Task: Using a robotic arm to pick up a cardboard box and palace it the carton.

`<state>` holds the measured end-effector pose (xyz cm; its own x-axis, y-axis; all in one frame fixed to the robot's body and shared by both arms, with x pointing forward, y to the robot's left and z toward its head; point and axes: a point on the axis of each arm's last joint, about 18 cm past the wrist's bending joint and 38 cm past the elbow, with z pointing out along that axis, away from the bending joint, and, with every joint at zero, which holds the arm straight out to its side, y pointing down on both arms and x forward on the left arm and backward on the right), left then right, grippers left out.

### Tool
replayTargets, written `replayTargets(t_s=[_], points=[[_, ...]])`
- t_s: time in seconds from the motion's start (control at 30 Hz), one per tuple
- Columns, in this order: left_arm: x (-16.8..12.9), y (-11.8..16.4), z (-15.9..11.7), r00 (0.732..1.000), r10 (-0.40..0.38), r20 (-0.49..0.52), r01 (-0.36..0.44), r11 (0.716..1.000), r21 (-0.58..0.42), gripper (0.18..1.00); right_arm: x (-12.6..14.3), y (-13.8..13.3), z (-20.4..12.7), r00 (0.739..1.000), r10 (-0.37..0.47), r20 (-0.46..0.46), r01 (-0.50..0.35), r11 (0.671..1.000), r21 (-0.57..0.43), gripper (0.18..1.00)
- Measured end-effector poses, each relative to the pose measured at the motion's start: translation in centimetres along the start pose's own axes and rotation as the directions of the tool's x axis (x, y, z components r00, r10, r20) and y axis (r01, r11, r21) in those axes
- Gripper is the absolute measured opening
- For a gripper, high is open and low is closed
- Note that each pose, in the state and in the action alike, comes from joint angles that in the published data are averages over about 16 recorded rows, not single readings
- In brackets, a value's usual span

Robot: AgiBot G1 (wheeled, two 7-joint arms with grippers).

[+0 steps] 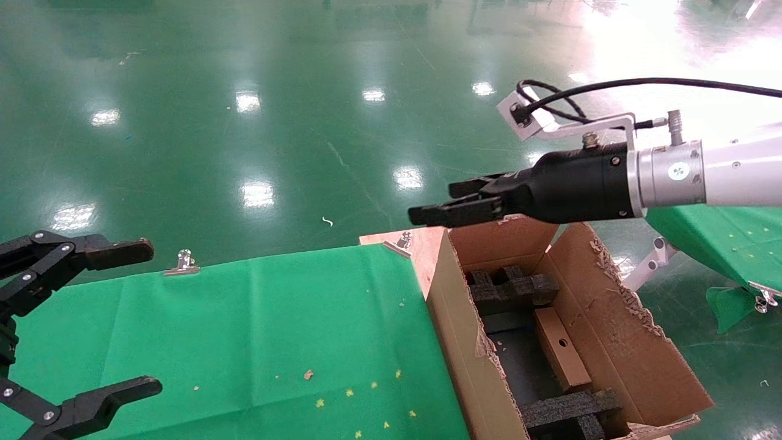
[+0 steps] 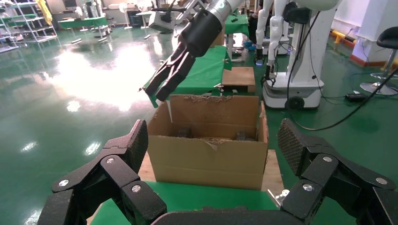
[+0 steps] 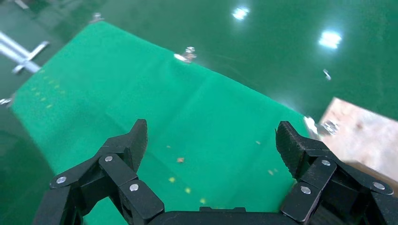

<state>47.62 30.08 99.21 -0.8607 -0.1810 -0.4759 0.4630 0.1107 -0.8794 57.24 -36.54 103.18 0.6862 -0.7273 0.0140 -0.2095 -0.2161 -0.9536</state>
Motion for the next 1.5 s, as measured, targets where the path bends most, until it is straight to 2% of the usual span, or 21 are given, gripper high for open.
replayTargets(t_s=[0.27, 0.57, 0.97, 1.4, 1.5], points=[[0.0, 0.0, 0.0, 1.000, 0.000, 0.000, 0.000, 1.000, 0.000, 1.001, -2.2, 0.8, 0.7, 0.988, -0.098, 0.116, 0.093, 0.995, 0.044, 1.001], [0.0, 0.0, 0.0, 1.000, 0.000, 0.000, 0.000, 1.000, 0.000, 1.001, -4.6, 1.7, 0.9, 0.951, -0.214, 0.224, 0.189, 0.974, 0.126, 1.001], [0.0, 0.0, 0.0, 1.000, 0.000, 0.000, 0.000, 1.000, 0.000, 1.001, -7.6, 2.9, 0.5, 0.870, -0.375, 0.321, 0.294, 0.916, 0.273, 1.001], [0.0, 0.0, 0.0, 1.000, 0.000, 0.000, 0.000, 1.000, 0.000, 1.001, -10.5, 4.1, -0.8, 0.764, -0.543, 0.349, 0.370, 0.811, 0.453, 1.001], [0.0, 0.0, 0.0, 1.000, 0.000, 0.000, 0.000, 1.000, 0.000, 1.001, -10.7, 4.2, -1.0, 0.751, -0.562, 0.347, 0.376, 0.796, 0.474, 1.001]])
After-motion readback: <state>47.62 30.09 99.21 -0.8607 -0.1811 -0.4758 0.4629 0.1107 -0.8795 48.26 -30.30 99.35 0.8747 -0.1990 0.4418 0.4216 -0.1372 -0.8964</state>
